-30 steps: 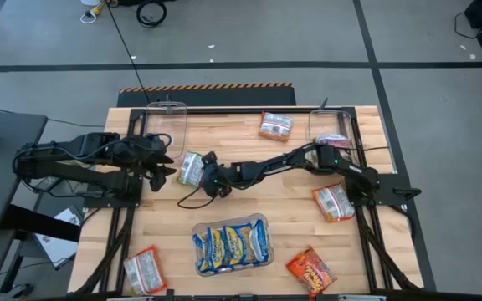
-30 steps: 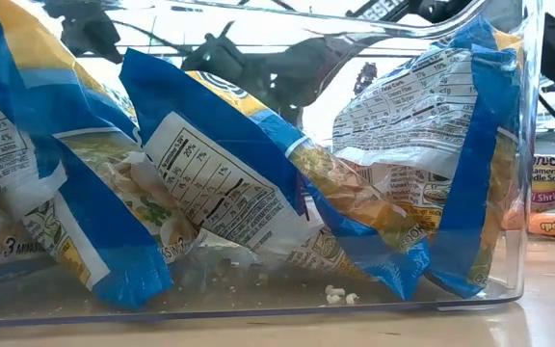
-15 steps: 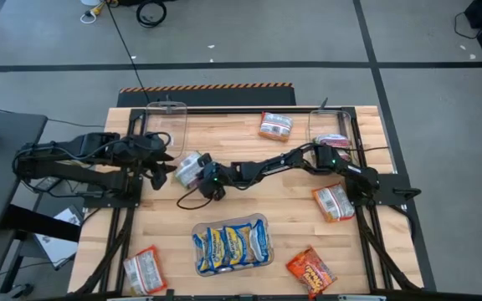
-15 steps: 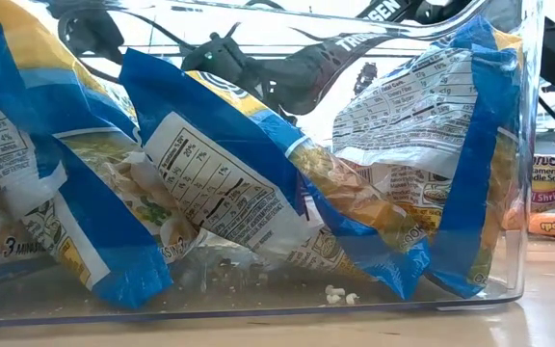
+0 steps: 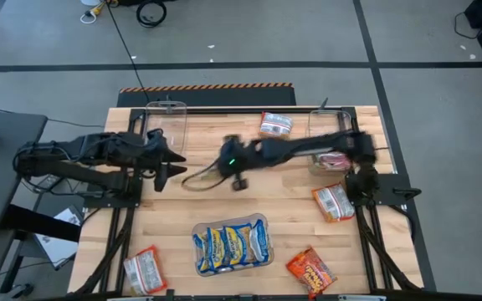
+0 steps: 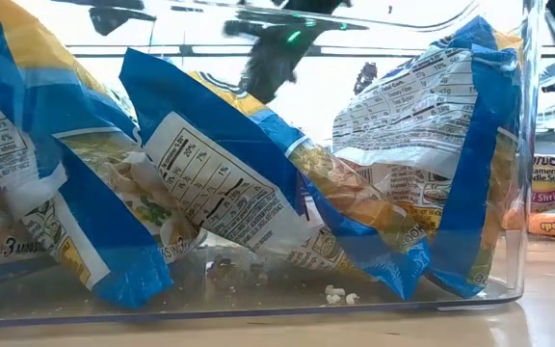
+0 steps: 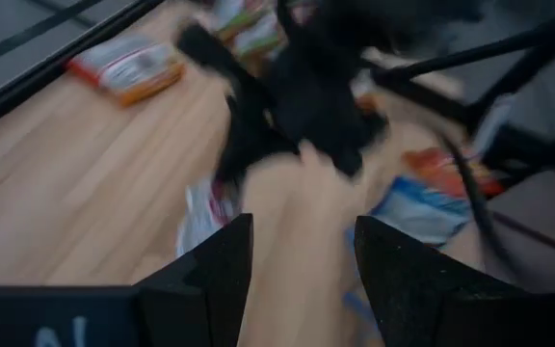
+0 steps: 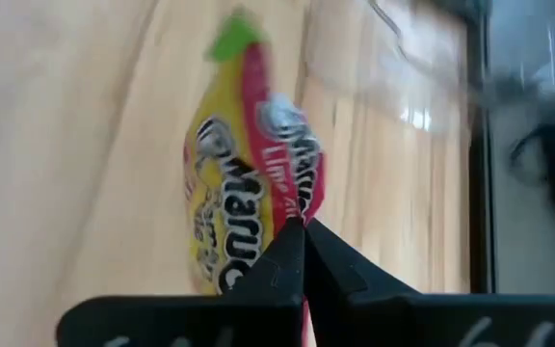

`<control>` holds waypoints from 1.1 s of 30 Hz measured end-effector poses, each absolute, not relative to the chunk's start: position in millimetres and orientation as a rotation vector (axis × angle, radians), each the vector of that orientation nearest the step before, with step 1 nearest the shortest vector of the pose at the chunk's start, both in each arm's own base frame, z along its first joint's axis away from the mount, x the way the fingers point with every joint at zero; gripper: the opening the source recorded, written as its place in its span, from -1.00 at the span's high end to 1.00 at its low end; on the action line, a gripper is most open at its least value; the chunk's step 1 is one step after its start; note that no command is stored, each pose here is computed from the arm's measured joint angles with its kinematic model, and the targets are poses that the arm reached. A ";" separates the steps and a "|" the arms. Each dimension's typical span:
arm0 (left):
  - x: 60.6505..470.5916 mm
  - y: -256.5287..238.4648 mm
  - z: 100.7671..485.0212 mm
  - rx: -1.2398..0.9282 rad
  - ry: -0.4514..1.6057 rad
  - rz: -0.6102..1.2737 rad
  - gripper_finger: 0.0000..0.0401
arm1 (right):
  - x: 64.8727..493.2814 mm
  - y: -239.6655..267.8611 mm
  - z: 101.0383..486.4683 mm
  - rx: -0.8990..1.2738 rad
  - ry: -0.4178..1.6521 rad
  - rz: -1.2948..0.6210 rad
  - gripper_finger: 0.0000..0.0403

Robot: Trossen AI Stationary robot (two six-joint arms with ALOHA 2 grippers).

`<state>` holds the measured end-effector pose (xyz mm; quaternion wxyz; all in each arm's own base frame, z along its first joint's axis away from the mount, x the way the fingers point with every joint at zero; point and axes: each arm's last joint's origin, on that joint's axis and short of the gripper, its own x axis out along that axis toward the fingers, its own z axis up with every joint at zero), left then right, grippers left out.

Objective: Sort Maruchan noodles
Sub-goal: Put the green noodle pack into the top right transparent bin

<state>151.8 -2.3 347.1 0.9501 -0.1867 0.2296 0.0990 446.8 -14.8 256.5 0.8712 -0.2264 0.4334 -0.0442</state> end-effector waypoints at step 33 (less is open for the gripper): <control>238.4 -28.4 353.7 -0.649 0.119 0.140 0.06 | 137.2 -152.7 295.3 -0.221 1.463 -0.584 0.99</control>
